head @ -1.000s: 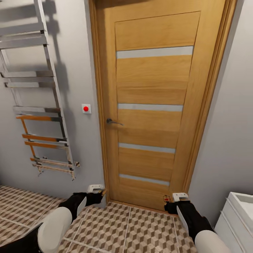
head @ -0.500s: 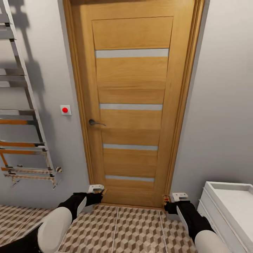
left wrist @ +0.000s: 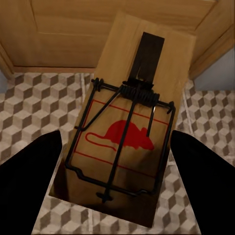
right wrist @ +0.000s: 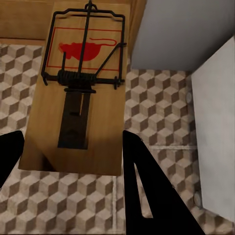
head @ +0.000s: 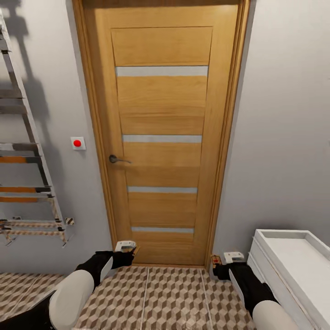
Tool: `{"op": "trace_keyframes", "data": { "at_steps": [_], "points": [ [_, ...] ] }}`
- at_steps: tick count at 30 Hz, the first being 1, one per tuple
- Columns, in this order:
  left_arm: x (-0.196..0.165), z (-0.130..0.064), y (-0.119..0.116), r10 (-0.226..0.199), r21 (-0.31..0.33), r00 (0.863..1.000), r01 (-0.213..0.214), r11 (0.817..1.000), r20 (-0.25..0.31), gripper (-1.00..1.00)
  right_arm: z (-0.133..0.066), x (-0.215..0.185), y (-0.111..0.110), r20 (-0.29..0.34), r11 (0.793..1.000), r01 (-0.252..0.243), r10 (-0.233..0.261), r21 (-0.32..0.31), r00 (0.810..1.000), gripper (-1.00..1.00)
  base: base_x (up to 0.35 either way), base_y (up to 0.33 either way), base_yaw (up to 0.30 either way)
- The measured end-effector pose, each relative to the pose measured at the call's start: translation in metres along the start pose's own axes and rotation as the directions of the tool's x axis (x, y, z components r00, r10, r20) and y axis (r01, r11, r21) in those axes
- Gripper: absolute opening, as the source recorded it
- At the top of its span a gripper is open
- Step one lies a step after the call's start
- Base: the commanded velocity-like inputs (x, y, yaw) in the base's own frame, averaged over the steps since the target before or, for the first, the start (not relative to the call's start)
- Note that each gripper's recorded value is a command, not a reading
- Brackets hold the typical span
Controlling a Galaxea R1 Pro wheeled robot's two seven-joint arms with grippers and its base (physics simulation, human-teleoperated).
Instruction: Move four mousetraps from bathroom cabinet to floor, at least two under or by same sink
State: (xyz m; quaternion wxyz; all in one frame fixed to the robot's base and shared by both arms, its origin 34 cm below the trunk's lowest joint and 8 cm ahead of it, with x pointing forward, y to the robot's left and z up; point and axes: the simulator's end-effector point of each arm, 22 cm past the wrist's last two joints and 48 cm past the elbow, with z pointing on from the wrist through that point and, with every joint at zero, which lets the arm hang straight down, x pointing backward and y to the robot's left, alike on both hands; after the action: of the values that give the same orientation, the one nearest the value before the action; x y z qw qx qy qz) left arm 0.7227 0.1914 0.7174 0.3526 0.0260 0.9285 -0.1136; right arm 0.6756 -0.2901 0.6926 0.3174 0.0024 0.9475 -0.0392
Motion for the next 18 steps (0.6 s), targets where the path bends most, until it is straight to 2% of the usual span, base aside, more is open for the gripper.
{"op": "trace_keyframes", "data": {
  "at_steps": [18],
  "points": [
    [0.0006,0.0001,0.0000,-0.001,0.000,1.000,0.001,1.000,-0.003,-1.00,0.0003,0.0007,0.0006,-0.001,1.000,-0.001,0.001,-0.001,1.000,-1.00,-0.343,0.000,0.000]
  ]
}}
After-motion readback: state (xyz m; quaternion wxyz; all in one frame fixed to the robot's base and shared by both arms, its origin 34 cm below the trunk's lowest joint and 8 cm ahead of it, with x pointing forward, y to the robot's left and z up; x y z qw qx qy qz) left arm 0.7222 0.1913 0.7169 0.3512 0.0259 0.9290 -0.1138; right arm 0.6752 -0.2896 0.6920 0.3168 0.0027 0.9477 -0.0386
